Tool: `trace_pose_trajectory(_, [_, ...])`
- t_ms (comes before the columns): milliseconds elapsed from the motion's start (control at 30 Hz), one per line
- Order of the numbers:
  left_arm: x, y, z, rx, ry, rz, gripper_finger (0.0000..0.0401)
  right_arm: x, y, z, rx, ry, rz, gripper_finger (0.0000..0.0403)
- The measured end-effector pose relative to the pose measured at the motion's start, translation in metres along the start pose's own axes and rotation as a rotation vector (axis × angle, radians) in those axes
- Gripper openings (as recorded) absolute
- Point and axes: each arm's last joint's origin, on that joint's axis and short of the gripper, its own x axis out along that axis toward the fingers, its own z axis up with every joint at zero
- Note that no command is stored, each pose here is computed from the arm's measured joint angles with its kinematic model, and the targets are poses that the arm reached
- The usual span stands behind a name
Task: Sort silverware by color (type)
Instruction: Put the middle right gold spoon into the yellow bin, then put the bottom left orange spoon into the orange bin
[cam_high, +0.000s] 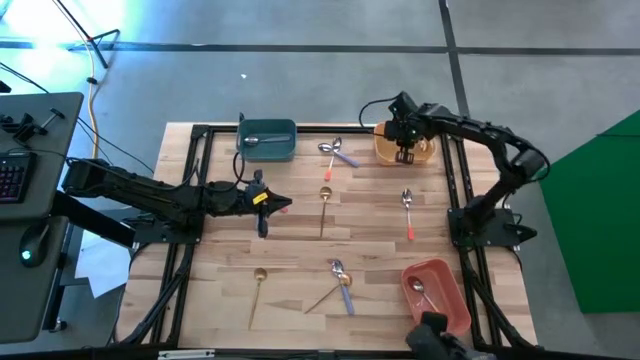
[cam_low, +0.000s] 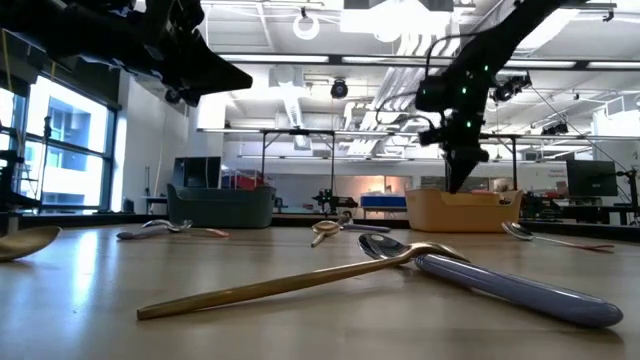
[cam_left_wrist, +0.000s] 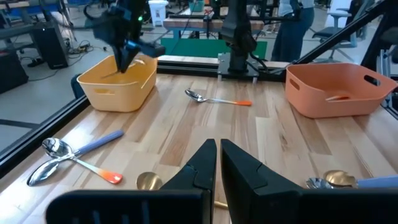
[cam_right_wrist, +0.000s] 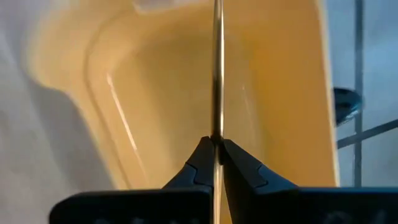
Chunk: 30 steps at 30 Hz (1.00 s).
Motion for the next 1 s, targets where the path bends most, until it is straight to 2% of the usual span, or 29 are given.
trace_pose_trajectory(167, [0.000, 0.000, 0.000, 0.000, 0.001, 0.000, 0.0012, 0.026, -0.008, -0.008, 0.016, 0.068, 0.047, 0.0003])
trace_pose_trajectory(333, [0.000, 0.000, 0.000, 0.000, 0.002, 0.005, 0.0012, 0.038, -0.009, -0.009, 0.033, 0.088, 0.059, 0.0008])
trace_pose_trajectory(600, [0.000, 0.000, -0.001, -0.058, 0.008, 0.005, 0.0012, 0.037, -0.007, -0.008, 0.093, 0.095, 0.057, 0.0066])
trace_pose_trajectory(800, [0.000, 0.001, -0.003, -0.063, 0.033, 0.009, 0.0012, 0.020, 0.001, 0.001, 0.093, 0.103, 0.022, 0.0090])
trace_pose_trajectory(900, [0.000, 0.001, -0.004, -0.061, 0.042, 0.011, 0.0012, 0.000, 0.006, 0.008, 0.060, 0.102, -0.005, 0.0083])
trace_pose_trajectory(1000, [0.000, 0.002, -0.004, -0.064, 0.044, 0.017, 0.0012, -0.024, 0.011, 0.012, 0.052, 0.034, -0.010, 0.0060])
